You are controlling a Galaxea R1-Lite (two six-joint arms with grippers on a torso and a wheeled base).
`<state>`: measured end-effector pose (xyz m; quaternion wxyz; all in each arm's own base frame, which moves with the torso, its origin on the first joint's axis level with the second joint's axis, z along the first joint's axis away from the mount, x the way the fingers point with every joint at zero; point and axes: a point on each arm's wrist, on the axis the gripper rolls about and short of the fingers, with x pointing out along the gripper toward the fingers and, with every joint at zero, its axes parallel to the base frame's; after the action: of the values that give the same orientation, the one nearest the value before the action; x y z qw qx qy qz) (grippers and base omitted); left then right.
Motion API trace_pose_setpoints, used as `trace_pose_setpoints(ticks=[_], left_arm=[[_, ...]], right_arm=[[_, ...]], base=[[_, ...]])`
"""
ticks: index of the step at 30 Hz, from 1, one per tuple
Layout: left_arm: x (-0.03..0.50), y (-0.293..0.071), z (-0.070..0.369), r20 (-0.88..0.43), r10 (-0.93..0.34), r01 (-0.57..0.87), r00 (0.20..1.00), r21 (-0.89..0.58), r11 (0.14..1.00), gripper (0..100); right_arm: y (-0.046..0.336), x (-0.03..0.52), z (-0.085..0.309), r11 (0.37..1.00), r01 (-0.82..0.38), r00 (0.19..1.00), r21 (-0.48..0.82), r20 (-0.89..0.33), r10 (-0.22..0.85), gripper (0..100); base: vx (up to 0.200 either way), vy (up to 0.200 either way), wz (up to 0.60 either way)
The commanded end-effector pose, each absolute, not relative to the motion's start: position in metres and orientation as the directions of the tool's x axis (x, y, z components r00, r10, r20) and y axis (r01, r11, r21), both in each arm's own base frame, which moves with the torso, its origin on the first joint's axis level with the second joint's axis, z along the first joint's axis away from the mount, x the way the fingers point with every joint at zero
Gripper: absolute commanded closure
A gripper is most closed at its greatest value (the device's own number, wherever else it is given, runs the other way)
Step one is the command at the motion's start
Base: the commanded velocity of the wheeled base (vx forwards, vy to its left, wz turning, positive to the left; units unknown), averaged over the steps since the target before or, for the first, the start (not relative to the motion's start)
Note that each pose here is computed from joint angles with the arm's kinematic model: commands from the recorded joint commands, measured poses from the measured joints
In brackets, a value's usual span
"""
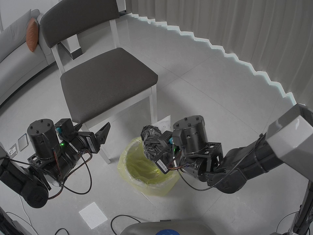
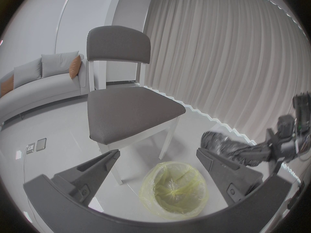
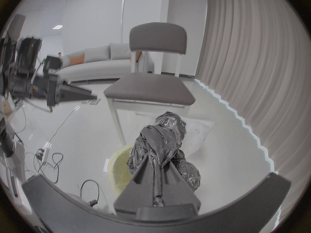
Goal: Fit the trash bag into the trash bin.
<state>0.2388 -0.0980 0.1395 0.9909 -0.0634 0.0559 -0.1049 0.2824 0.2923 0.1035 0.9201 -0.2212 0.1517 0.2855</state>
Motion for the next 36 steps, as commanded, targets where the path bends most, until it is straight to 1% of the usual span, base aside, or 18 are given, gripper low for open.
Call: trace_pose_setpoints(ticks=[1, 5, 11, 16, 20, 26, 36], left_arm=[[0.235, -0.096, 0.145, -0.075, -0.215, 0.203, 0.974, -0.141, 0.969, 0], [0.235, -0.096, 0.146, -0.074, -0.215, 0.203, 0.974, -0.142, 0.969, 0], [0.233, -0.096, 0.149, -0.063, -0.217, 0.206, 0.974, -0.144, 0.968, 0], [0.233, -0.095, 0.148, -0.065, -0.217, 0.206, 0.974, -0.143, 0.968, 0], [0.233, -0.095, 0.149, -0.062, -0.218, 0.208, 0.974, -0.144, 0.968, 0], [0.231, -0.094, 0.152, -0.051, -0.222, 0.212, 0.974, -0.146, 0.966, 0], [0.231, -0.095, 0.152, -0.054, -0.226, 0.216, 0.973, -0.146, 0.965, 0]], right_arm=[[0.307, 0.290, 0.067, 0.711, -0.620, 0.762, -0.331, -0.471, 0.445, 100], [0.313, 0.295, 0.058, 0.684, -0.648, 0.741, -0.335, -0.482, 0.467, 100], [0.318, 0.297, 0.043, 0.660, -0.668, 0.718, -0.343, -0.531, 0.451, 100], [0.324, 0.301, 0.029, 0.651, -0.677, 0.706, -0.343, -0.551, 0.444, 100], [0.329, 0.311, 0.015, 0.641, -0.696, 0.686, -0.324, -0.563, 0.461, 100], [0.333, 0.319, -0.010, 0.628, -0.709, 0.658, -0.320, -0.619, 0.429, 100], [0.334, 0.313, -0.014, 0.614, -0.725, 0.638, -0.311, -0.639, 0.429, 100]], base=[[0.000, 0.000, 0.00], [0.000, 0.000, 0.00], [0.000, 0.000, 0.00], [0.000, 0.000, 0.00], [0.000, 0.000, 0.00], [0.000, 0.000, 0.00], [0.000, 0.000, 0.00]])
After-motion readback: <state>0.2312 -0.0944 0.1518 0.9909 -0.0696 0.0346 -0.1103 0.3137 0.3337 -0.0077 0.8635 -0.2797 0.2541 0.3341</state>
